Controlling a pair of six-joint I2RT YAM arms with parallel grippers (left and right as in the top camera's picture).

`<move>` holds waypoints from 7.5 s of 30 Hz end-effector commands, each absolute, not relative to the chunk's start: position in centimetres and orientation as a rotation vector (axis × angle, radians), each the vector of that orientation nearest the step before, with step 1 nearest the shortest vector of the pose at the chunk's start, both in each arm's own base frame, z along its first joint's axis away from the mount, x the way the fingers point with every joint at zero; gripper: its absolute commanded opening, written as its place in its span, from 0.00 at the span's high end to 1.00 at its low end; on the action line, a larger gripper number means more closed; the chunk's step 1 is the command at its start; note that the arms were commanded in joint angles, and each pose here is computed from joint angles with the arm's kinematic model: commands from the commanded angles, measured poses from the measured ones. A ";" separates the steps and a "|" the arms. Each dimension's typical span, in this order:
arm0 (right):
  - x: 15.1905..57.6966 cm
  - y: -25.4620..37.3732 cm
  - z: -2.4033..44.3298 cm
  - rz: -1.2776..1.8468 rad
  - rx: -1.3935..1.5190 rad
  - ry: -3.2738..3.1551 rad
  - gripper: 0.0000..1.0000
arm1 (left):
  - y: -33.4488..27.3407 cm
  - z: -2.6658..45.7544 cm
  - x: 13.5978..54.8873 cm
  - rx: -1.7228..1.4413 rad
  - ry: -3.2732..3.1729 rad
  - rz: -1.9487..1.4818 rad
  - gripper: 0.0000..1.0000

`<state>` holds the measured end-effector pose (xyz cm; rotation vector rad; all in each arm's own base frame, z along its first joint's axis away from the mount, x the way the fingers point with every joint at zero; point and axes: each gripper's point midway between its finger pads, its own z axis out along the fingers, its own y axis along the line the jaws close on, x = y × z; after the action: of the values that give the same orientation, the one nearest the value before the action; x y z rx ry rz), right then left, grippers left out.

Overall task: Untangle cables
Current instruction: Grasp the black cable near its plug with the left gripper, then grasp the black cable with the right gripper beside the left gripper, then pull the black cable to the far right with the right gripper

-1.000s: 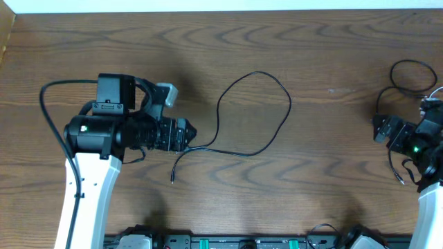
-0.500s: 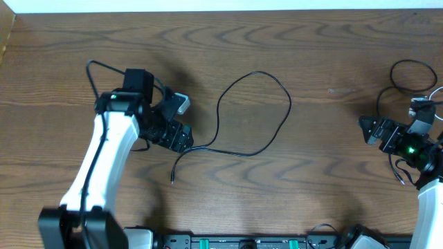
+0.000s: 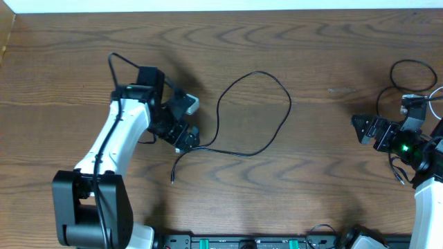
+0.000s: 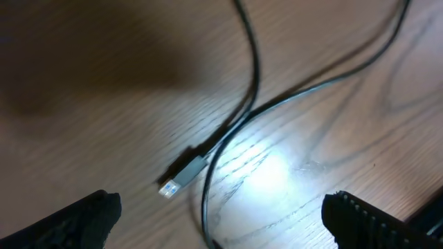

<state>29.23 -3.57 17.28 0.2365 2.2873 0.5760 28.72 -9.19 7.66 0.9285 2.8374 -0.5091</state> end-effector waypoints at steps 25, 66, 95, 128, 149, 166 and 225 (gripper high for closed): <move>29.2 -3.2 17.3 0.585 0.212 2.286 0.01 | -14.0 2.4 26.4 1.579 2.548 -0.224 0.02; 28.9 -3.1 17.0 0.597 0.222 2.301 0.01 | -13.8 -2.2 25.2 1.553 2.691 -0.291 0.93; 28.7 0.1 19.3 1.033 0.498 2.209 0.01 | -16.1 21.8 28.6 1.077 2.054 -0.236 0.93; 33.3 15.0 14.4 0.926 -0.230 2.341 0.02 | -22.5 33.9 20.6 1.143 1.509 -0.881 0.93; 35.9 16.9 12.8 0.817 -0.358 2.271 0.03 | -21.7 33.6 21.0 1.085 1.575 -0.831 0.93; 37.7 11.7 9.1 0.351 -0.349 2.364 0.08 | -22.6 34.4 18.7 1.160 1.498 -0.977 0.92; 39.4 -28.1 37.0 -0.636 0.403 1.287 0.99 | -18.1 21.5 23.0 0.971 2.224 -0.649 0.09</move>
<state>39.47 -23.86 36.26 0.3573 1.2936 -0.5506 22.83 -18.04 20.75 0.9752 2.2392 -0.6575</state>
